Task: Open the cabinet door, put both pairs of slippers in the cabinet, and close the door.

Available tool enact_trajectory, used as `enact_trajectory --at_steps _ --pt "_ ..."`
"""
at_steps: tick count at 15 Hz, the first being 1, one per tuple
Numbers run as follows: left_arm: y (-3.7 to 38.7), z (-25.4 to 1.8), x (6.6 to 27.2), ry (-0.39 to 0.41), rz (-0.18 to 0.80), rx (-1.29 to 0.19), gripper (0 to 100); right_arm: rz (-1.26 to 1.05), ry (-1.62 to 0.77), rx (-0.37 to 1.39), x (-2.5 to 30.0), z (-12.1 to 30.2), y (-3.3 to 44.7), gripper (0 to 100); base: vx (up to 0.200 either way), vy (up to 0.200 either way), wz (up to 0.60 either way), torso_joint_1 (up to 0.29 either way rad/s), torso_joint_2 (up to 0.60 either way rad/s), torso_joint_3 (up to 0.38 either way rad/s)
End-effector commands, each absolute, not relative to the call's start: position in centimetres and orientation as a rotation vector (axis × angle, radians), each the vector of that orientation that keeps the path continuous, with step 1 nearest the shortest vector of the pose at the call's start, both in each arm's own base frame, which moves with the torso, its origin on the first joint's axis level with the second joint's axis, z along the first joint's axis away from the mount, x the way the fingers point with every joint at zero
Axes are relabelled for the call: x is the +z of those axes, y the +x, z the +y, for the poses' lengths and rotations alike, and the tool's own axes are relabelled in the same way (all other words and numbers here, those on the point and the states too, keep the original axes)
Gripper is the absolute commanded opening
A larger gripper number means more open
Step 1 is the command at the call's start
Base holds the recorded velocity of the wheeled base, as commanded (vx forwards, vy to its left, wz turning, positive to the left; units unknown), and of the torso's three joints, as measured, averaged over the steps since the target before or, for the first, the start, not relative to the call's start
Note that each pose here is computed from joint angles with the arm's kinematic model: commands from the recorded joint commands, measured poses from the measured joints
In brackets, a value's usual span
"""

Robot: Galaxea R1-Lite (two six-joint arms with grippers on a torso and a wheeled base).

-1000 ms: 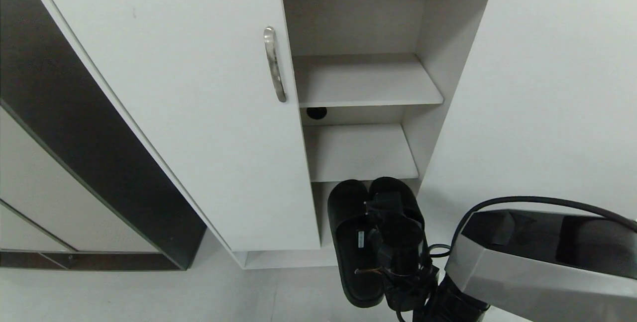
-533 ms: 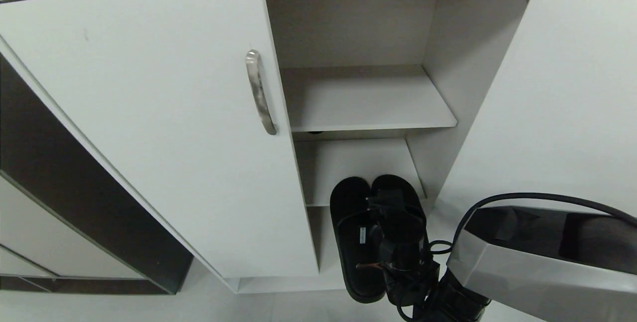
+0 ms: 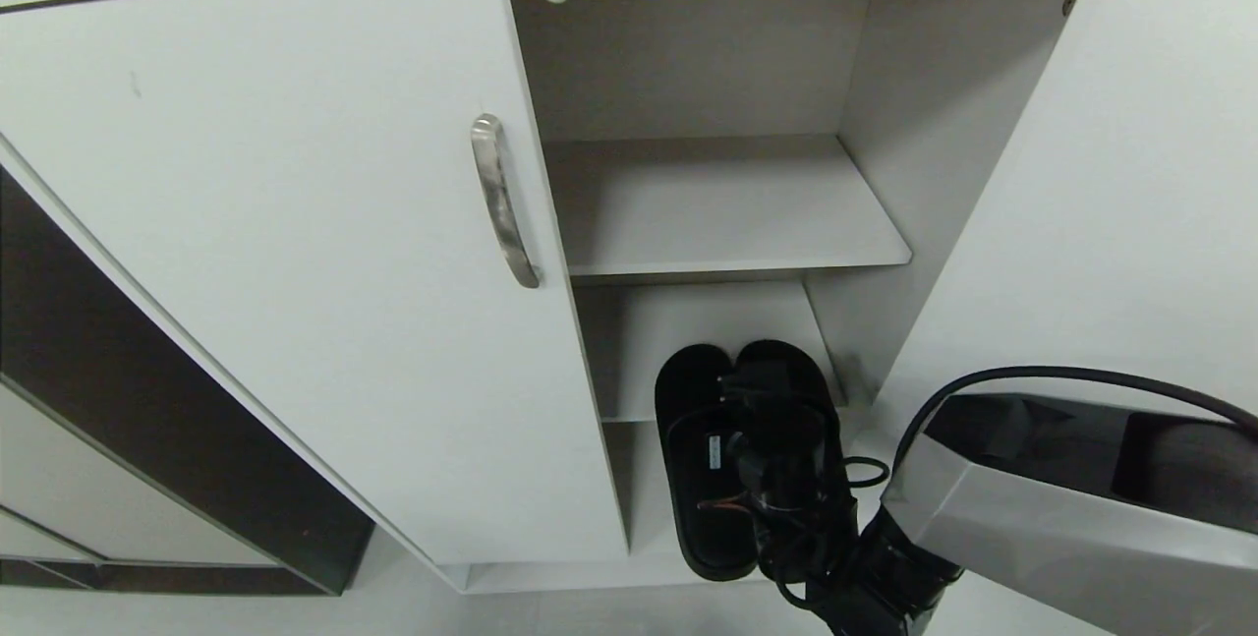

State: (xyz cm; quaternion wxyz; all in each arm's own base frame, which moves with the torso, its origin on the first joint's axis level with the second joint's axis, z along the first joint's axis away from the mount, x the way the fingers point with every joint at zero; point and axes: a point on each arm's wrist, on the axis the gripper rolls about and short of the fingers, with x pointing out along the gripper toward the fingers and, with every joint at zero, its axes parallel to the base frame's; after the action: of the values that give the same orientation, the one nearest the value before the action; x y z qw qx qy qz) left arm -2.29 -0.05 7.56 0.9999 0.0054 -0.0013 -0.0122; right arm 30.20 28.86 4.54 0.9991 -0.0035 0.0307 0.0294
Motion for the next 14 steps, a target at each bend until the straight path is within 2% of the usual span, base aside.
enact_trajectory --at_steps 1,9,14 --pt "-2.3 0.0 7.6 0.011 -0.002 -0.025 0 0.038 0.030 0.020 5.8 29.2 32.9 0 0.000 0.000 0.00 0.000 0.00 0.000" --pt "-2.3 0.0 7.6 0.011 -0.002 -0.025 0 0.025 0.046 -0.036 6.6 30.0 39.3 0 0.000 0.000 0.00 0.000 0.00 0.000" --pt "-2.3 0.0 7.6 0.011 -0.002 -0.025 0 0.011 0.060 -0.050 7.7 30.0 41.4 0 0.000 0.000 0.00 0.000 0.00 0.000"
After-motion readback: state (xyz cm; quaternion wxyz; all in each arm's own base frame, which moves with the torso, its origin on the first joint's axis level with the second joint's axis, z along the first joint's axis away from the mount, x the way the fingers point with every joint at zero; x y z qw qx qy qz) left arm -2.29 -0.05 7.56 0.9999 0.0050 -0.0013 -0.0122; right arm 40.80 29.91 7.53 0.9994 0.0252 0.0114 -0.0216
